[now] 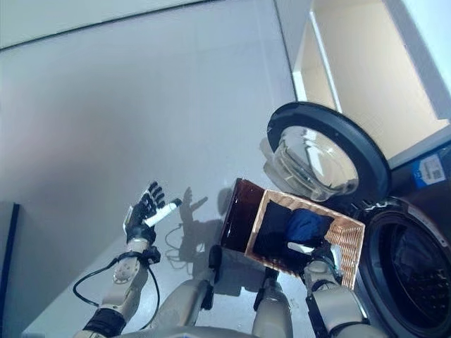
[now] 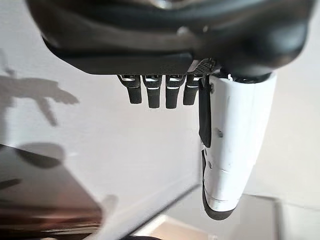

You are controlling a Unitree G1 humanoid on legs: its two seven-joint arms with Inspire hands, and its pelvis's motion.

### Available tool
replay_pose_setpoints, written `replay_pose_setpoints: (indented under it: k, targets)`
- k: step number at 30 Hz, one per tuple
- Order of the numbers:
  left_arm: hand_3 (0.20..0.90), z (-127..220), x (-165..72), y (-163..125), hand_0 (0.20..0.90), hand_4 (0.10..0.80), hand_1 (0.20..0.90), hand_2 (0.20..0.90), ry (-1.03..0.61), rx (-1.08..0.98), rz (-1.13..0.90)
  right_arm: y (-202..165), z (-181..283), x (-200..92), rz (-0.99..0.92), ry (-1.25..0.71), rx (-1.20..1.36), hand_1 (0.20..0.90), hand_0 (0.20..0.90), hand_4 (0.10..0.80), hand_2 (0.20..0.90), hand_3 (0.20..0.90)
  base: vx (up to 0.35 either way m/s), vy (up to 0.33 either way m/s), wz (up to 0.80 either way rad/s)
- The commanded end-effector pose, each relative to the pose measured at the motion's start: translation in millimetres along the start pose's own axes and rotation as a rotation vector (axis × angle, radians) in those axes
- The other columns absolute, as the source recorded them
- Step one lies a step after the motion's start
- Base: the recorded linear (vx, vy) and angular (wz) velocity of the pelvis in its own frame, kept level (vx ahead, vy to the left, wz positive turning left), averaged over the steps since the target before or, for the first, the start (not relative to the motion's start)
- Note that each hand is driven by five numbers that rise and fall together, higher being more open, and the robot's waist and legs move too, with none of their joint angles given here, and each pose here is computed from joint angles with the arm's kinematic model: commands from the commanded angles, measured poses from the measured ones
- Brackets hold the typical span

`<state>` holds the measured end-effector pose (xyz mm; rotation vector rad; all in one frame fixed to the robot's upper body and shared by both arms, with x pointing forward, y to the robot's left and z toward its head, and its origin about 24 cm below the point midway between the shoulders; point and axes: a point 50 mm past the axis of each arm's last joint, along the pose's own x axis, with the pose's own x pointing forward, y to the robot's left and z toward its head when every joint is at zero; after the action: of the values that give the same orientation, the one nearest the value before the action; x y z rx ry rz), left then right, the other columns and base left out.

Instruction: Pick up the clothes and place them into the washing machine

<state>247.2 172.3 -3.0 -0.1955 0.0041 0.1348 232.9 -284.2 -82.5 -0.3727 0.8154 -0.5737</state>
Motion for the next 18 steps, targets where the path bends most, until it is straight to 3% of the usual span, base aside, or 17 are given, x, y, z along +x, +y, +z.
replay_pose_setpoints:
  k: [1,4,6,7,8,9,10,18]
  targets:
    - [0.900,74,12,-13,0.900,0.800,0.900,0.900,-0.366,-0.056,-0.077,-18,36,7,-0.102,-0.085,0.003,0.900,0.900,0.800,0.900,0.900,-0.061,0.009,0.23]
    - [0.900,92,12,-21,0.900,0.800,0.900,0.900,-0.450,-0.110,-0.091,-29,66,9,-0.146,-0.136,0.041,0.900,0.900,0.800,0.900,0.900,-0.044,0.036,0.27]
    - [0.900,104,13,-23,0.900,0.800,0.900,0.900,-0.504,-0.126,-0.089,-41,84,11,-0.182,-0.172,0.055,0.856,0.856,0.769,0.856,0.856,-0.026,0.054,0.18]
    - [0.900,109,14,-25,0.900,0.800,0.900,0.900,-0.526,-0.126,-0.092,-44,92,10,-0.189,-0.192,0.061,0.760,0.760,0.700,0.760,0.760,-0.013,0.041,0.19]
    - [0.900,109,14,-25,0.900,0.800,0.900,0.900,-0.526,-0.126,-0.092,-44,92,10,-0.189,-0.192,0.061,0.620,0.620,0.600,0.620,0.620,-0.004,0.065,0.16]
    - [0.900,119,15,-25,0.900,0.800,0.900,0.900,-0.572,-0.135,-0.072,-48,105,9,-0.202,-0.222,0.063,0.321,0.321,0.386,0.321,0.321,0.008,0.060,0.13]
    - [0.900,120,15,-26,0.900,0.800,0.900,0.900,-0.578,-0.144,-0.066,-47,110,9,-0.198,-0.237,0.066,0.200,0.200,0.300,0.200,0.200,0.043,0.092,0.10]
    - [0.900,112,12,-20,0.900,0.800,0.900,0.900,-0.548,-0.146,-0.037,-45,118,7,-0.196,-0.268,0.059,0.200,0.200,0.300,0.200,0.200,0.048,0.039,-0.01]
